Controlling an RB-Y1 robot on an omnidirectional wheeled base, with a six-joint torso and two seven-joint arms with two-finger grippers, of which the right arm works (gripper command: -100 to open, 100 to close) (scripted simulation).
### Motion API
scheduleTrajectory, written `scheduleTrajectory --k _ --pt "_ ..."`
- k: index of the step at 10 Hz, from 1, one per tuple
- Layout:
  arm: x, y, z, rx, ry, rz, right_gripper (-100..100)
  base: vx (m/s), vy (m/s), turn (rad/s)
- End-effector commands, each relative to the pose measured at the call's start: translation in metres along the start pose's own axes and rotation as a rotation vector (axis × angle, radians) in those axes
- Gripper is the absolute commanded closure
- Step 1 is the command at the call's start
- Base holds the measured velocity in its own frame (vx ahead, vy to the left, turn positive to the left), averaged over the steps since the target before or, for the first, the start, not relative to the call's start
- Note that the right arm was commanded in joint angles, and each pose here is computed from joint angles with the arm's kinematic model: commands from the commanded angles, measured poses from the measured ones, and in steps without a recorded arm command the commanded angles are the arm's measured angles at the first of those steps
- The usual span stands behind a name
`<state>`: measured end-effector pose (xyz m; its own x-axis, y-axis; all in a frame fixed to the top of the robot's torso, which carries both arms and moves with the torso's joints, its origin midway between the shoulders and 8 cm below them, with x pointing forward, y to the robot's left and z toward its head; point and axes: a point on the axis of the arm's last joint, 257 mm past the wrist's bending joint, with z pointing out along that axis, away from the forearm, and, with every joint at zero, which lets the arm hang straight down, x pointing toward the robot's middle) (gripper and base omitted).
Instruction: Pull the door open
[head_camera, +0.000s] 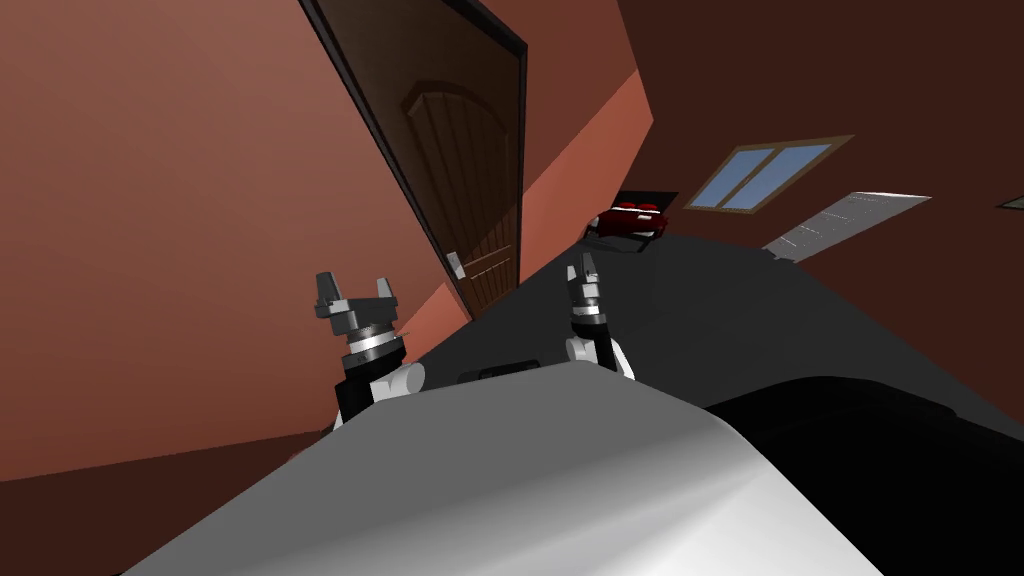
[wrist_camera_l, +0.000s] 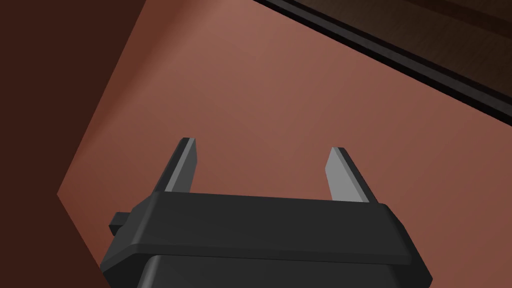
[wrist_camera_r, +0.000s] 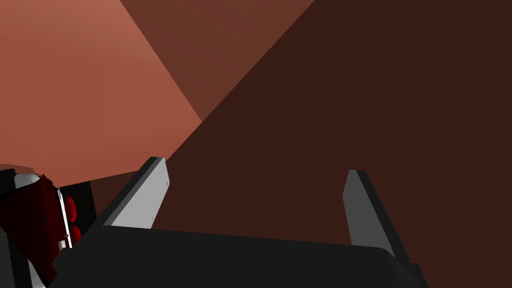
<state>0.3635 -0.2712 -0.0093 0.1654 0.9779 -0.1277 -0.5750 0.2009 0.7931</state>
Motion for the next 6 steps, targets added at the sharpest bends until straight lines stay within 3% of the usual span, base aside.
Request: scheduleTrajectory --k 1,6 --pt "-0.0004 -0.0025 0.0 0.003 0.001 0.008 -100 0.166 -0.117 0.027" --pt "-0.002 -0.0105 0.0008 0.01 0.005 0.031 -100 0.18 -0.136 0.027"
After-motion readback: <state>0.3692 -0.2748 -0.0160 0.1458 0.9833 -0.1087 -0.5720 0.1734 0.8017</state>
